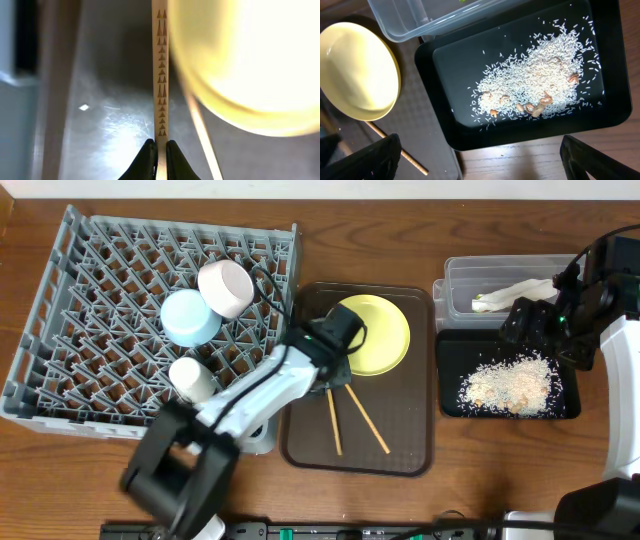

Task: Sort waste into correct bins and load items into the dishwasher
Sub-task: 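Carry the chopstick to the dish rack and insert it with the left gripper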

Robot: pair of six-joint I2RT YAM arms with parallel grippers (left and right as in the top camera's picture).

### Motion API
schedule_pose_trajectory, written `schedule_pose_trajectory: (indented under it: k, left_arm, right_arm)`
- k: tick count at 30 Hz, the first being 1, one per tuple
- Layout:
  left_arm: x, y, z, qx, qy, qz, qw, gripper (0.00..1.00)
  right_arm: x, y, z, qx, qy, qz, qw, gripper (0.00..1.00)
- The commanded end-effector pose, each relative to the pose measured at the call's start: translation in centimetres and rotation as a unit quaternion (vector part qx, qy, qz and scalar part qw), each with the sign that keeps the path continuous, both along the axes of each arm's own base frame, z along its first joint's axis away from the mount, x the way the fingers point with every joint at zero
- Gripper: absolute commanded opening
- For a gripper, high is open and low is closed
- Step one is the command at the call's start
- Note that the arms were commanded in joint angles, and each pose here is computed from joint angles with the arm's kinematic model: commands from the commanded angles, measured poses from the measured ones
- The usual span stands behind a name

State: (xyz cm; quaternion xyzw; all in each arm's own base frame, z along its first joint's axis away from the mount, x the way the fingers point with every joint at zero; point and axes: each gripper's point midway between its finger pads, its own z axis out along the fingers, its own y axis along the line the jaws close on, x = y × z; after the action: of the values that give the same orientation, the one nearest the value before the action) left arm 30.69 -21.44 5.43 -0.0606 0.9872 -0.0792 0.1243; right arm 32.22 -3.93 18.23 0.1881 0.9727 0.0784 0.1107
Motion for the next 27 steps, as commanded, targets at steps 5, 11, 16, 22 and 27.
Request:
schedule_pose_trajectory:
  k: [5, 11, 16, 22, 27]
  left_arm:
    - [1.3, 2.7, 7.5, 0.026, -0.115, -0.156, 0.981, 0.08]
    - [3.4, 7.1, 11.2, 0.085, -0.185, -0.171, 0.964, 0.08]
    - [4.8, 9.9, 11.0, 0.109, -0.186, -0.136, 0.967, 0.08]
    - [6.3, 11.4, 9.2, 0.117, -0.171, -0.114, 0.972, 0.17]
    - [6.4, 11.0, 9.1, 0.101, -0.169, -0.114, 0.974, 0.42]
  right_arm:
    - [0.1, -0.2, 1.1, -0.005, -0.017, -0.006, 1.0, 0.99]
    - [0.1, -0.2, 1.1, -0.005, -0.017, -0.006, 1.0, 0.99]
    - [0.1, -0.2, 1.1, -0.005, -0.017, -0.006, 1.0, 0.99]
    - [0.0, -0.2, 1.1, -0.005, -0.015, -0.006, 1.0, 0.99]
    - [0.0, -0.2, 1.1, -0.005, -0.014, -0.005, 1.0, 0.99]
